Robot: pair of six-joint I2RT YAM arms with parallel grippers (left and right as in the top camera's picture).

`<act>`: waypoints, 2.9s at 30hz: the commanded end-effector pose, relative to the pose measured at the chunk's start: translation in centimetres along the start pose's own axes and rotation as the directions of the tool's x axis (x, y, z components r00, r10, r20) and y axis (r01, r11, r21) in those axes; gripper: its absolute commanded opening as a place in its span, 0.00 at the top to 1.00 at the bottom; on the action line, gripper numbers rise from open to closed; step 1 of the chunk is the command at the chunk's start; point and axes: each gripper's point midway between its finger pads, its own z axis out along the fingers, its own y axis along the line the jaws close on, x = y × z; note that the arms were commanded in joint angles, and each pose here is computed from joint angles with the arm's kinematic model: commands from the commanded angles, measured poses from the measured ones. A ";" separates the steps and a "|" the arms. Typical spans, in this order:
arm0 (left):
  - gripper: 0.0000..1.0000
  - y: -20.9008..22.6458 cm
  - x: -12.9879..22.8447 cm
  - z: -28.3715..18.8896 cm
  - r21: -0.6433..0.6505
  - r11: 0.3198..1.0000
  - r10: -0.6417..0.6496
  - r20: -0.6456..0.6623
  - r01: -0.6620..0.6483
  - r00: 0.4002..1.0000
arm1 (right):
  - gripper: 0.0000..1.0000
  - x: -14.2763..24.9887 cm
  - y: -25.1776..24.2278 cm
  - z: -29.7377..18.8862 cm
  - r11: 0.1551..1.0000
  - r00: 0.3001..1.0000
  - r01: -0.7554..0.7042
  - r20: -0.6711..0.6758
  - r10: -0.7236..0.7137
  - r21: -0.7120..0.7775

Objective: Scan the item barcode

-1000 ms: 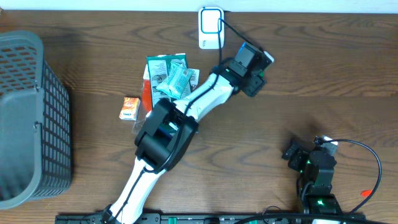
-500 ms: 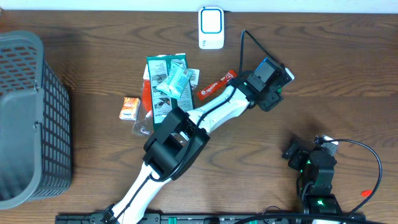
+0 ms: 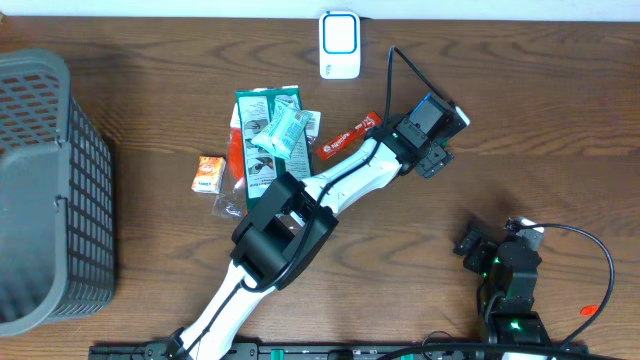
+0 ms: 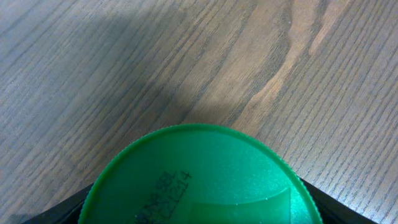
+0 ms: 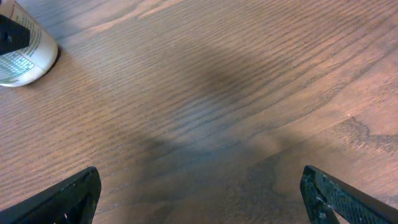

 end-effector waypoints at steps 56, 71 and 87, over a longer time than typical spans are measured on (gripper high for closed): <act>0.02 28.9 3.8 -48.5 -0.338 0.639 -0.525 0.464 0.691 0.713 | 0.01 -8.2 16.5 -9.8 0.529 0.991 -0.093 -0.030 0.127 -0.844; 0.02 29.7 6.7 -46.9 -0.425 0.622 -0.537 0.380 0.658 0.753 | 0.01 -11.9 12.2 -1.0 0.881 0.908 0.251 -0.217 -0.358 -0.402; 0.02 31.1 14.8 -36.6 -0.415 0.566 -0.738 0.132 0.713 0.662 | 0.01 -8.6 17.6 6.4 0.751 0.751 0.453 -0.249 -0.612 -0.480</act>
